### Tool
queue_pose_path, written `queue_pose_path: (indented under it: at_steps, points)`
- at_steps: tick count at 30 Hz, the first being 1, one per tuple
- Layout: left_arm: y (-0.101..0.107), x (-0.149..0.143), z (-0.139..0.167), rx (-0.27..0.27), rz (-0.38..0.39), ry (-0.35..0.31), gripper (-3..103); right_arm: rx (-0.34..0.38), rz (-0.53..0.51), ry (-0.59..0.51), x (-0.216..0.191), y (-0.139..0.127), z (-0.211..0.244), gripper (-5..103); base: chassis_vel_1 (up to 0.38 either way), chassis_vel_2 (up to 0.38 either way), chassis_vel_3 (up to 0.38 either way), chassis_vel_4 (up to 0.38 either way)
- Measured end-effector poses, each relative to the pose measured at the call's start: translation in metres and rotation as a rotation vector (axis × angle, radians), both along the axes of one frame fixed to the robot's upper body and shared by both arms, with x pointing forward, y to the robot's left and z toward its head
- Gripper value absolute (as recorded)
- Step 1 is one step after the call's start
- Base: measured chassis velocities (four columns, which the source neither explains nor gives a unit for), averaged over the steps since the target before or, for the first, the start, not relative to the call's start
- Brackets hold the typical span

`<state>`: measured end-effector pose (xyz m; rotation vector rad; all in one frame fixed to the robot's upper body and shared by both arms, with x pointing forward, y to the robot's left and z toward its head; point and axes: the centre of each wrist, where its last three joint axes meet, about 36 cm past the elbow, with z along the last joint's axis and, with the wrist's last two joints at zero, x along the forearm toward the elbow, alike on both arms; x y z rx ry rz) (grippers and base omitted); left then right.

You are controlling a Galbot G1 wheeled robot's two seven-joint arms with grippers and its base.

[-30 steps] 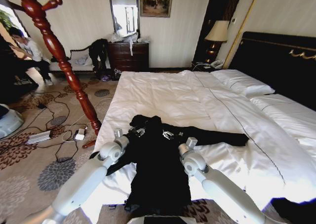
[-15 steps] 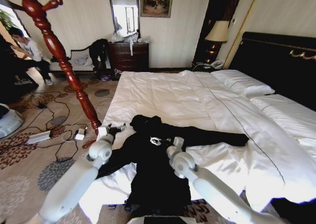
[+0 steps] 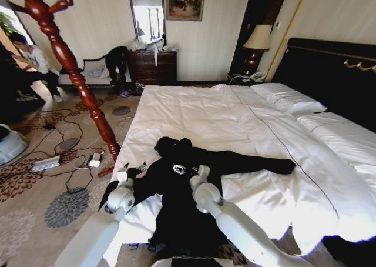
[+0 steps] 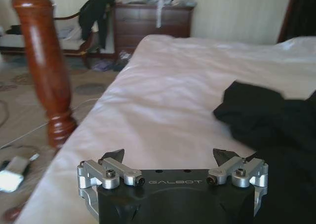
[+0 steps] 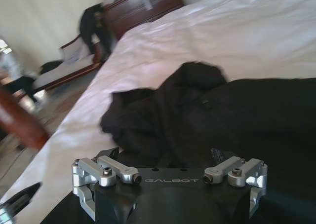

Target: Pick up the clothes from the bed and hang them on the clothes hanger.

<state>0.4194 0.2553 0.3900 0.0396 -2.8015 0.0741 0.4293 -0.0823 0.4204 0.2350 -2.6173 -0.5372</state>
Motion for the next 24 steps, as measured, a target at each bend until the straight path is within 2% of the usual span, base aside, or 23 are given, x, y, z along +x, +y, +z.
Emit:
queue_pose_path:
  at_steps: [1,3,5,8,10,11,14,16,19,20,23,24]
  points:
    - [0.000,0.000,0.000,0.000,0.000,0.000,100,0.000,0.000,0.000,0.000,0.000,0.000,100,0.000,0.000,0.000,0.000]
    - [-0.013,0.011,0.016,-0.082,-0.068,-0.035,100,-0.010,-0.140,0.028,0.006,-0.018,0.002,100,0.000,0.000,0.000,0.000]
    - [-0.019,0.016,0.025,-0.124,-0.103,-0.045,100,-0.020,-0.218,0.031,0.010,-0.039,0.006,100,0.000,0.000,0.000,0.000]
    - [-0.020,0.020,0.024,-0.125,-0.109,-0.044,101,-0.034,-0.239,0.006,0.012,-0.054,0.008,100,0.000,0.000,0.000,0.000]
    - [-0.031,0.031,0.015,-0.120,-0.130,-0.029,97,-0.045,-0.276,-0.027,0.007,-0.074,0.016,100,0.000,0.000,0.000,0.000]
    - [-0.031,0.031,0.015,-0.120,-0.130,-0.029,97,-0.045,-0.276,-0.027,0.007,-0.074,0.016,100,0.000,0.000,0.000,0.000]
    - [-0.054,0.052,0.003,-0.097,-0.170,-0.019,81,-0.020,-0.338,-0.042,0.003,-0.088,0.024,100,0.000,0.000,0.000,0.000]
    - [-0.061,0.057,0.001,-0.090,-0.183,-0.019,81,-0.011,-0.354,-0.042,0.002,-0.090,0.025,100,0.000,0.000,0.000,0.000]
    - [-0.083,0.074,0.002,-0.085,-0.220,-0.027,65,-0.001,-0.385,-0.035,-0.001,-0.092,0.022,100,0.000,0.000,0.000,0.000]
    - [-0.083,0.074,0.002,-0.085,-0.220,-0.027,65,-0.001,-0.385,-0.035,-0.001,-0.092,0.022,100,0.000,0.000,0.000,0.000]
    - [-0.097,0.084,0.002,-0.075,-0.245,-0.029,48,-0.005,-0.398,-0.030,-0.004,-0.096,0.019,100,0.000,0.000,0.000,0.000]
    - [-0.100,0.085,0.003,-0.074,-0.252,-0.030,48,-0.006,-0.402,-0.030,-0.004,-0.097,0.019,100,0.000,0.000,0.000,0.000]
